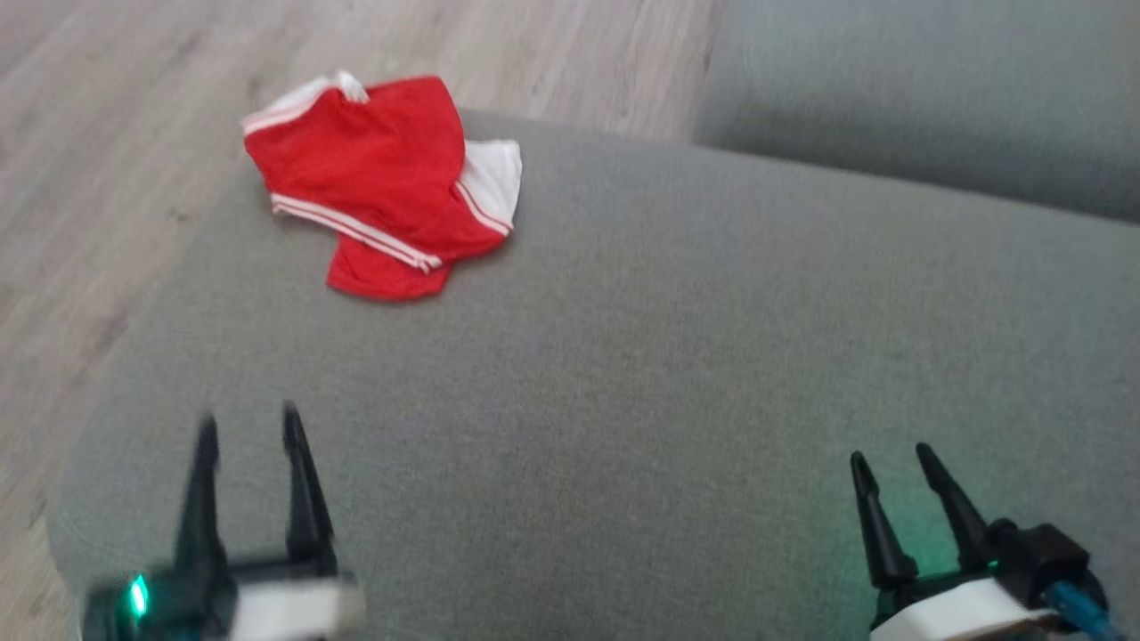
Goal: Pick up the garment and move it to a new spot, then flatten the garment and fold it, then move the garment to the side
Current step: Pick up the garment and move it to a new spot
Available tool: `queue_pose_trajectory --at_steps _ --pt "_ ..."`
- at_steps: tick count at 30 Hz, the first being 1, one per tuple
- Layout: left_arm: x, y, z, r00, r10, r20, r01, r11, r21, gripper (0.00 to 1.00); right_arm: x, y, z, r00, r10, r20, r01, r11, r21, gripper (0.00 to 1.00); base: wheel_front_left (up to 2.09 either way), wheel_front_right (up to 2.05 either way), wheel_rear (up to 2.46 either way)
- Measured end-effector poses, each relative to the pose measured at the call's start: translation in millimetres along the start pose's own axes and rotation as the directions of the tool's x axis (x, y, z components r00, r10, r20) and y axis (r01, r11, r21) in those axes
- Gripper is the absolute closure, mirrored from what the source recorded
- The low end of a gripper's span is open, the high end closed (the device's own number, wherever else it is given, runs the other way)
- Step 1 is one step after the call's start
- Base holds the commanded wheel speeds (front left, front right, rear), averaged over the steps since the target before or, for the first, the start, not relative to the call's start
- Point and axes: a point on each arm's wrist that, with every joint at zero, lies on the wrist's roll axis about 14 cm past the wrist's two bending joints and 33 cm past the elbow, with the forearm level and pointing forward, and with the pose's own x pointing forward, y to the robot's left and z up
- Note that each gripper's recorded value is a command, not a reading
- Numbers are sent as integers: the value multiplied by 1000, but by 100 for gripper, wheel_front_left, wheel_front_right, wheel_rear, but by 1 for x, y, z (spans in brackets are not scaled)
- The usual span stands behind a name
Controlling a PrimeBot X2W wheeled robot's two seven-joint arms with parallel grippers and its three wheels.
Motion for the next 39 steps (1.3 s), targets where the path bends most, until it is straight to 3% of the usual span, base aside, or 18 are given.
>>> queue_pose_trajectory --at_steps 10,15,20,24,27,30,32,33,34,35,39 --pt "122 -32 57 975 -129 179 113 989 99 0 39 -38 2 1000 21 4 -21 998 -63 0 0 0 0" --pt "219 -59 43 985 -165 48 158 980 118 0 61 -69 -15 999 28 -34 -31 995 -99 0 0 0 0" --pt "267 -63 -18 971 -115 -212 137 986 94 0 68 -91 -36 997 22 -80 -32 993 -116 0 0 0 0" --pt "275 -48 -84 901 -10 -433 77 987 139 0 74 -109 -42 996 17 -83 -29 990 -138 0 0 0 0" --pt "265 -38 -133 815 52 -578 55 985 167 0 77 -117 -45 997 14 -74 -25 990 -142 0 0 0 0" --pt "245 -30 -175 722 100 -684 34 983 180 0 77 -124 -47 998 7 -70 -17 990 -143 0 0 0 0" --pt "241 -30 -188 700 109 -706 21 985 173 0 78 -129 -48 998 -3 -65 -6 991 -137 0 0 0 0" --pt "246 -31 -187 711 111 -695 18 984 175 19 78 -130 -48 998 -6 -63 -2 991 -137 0 0 0 0" --pt "251 -32 -184 732 113 -672 14 983 180 88 78 -131 -47 998 -9 -60 0 990 -138 0 0 0 0" --pt "254 -34 -181 753 108 -649 17 983 183 100 78 -131 -46 998 -11 -56 3 990 -139 0 0 0 0" --pt "267 -39 -153 853 57 -520 44 983 181 100 76 -132 -41 998 -24 -54 16 989 -145 0 0 0 0"
